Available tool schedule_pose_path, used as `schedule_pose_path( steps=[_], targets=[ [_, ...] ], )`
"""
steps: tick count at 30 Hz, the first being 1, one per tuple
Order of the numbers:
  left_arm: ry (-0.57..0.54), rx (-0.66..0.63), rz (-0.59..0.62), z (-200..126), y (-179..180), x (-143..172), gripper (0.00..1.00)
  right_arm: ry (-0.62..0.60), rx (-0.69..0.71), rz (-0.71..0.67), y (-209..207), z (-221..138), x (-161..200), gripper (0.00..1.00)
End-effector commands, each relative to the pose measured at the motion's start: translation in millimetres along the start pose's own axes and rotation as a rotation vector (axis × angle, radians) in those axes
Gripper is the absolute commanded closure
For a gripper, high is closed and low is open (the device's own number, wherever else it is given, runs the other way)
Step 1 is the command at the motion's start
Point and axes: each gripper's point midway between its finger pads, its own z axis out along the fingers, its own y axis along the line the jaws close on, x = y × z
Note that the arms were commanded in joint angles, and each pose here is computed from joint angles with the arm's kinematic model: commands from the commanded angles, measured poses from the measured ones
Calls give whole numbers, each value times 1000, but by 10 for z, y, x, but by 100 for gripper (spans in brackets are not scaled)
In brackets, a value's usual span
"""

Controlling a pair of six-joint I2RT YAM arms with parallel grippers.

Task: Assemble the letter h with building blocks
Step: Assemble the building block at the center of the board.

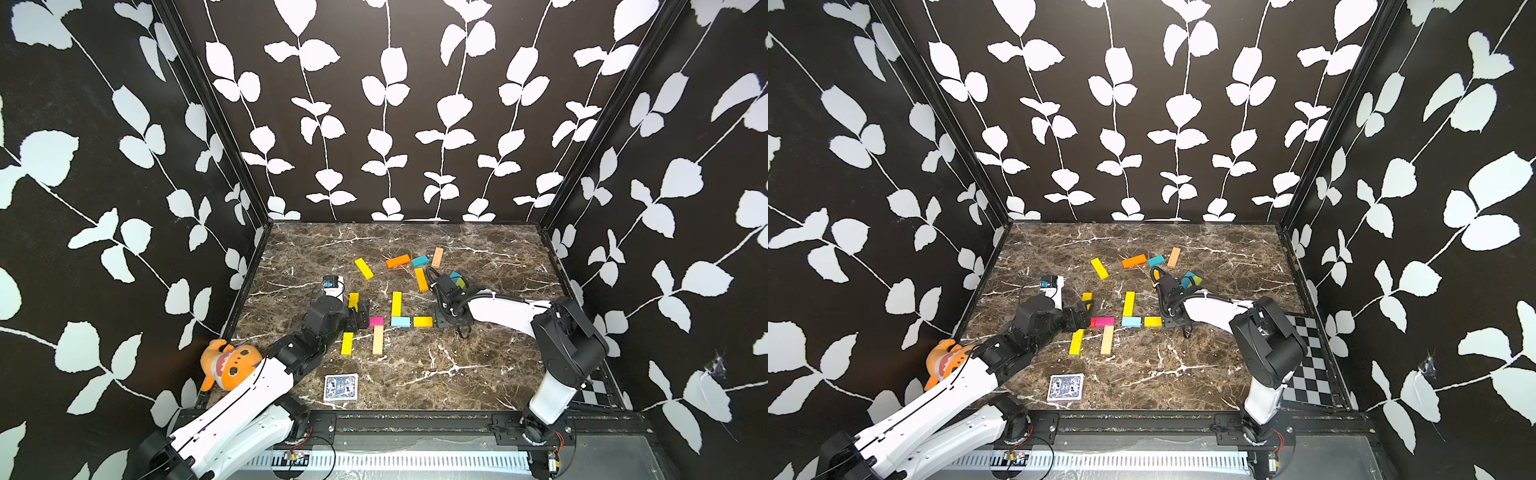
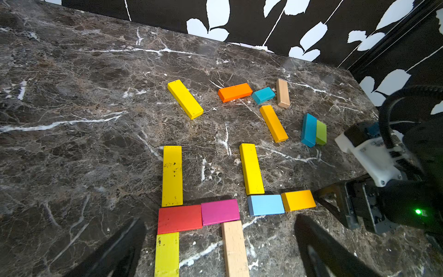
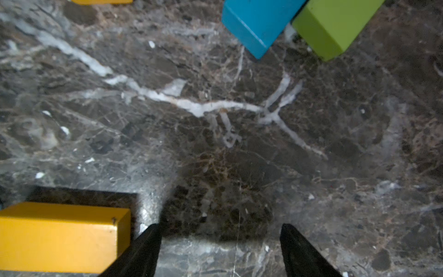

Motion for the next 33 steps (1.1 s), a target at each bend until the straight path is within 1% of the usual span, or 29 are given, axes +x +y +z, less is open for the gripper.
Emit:
schedule_pose_path(
  steps=[1, 8, 21, 29, 33],
  targets=[
    [-28, 17, -3, -61, -61, -131, 1, -22, -14, -16, 52, -10, -123, 23],
    [-26, 14, -3, -53, -56, -127, 1, -15, -44, -34, 148, 1, -130, 23],
    [-24, 11, 0, -49, -49, -115, 1, -18, -37, -51, 226, -29, -106, 23],
    [-27, 8, 2, -53, -41, -115, 1, -7, -23, -34, 243, -38, -80, 24],
    [-25, 6, 2, -52, -37, -111, 1, -9, 23, -17, 151, -35, -56, 24]
  ],
)
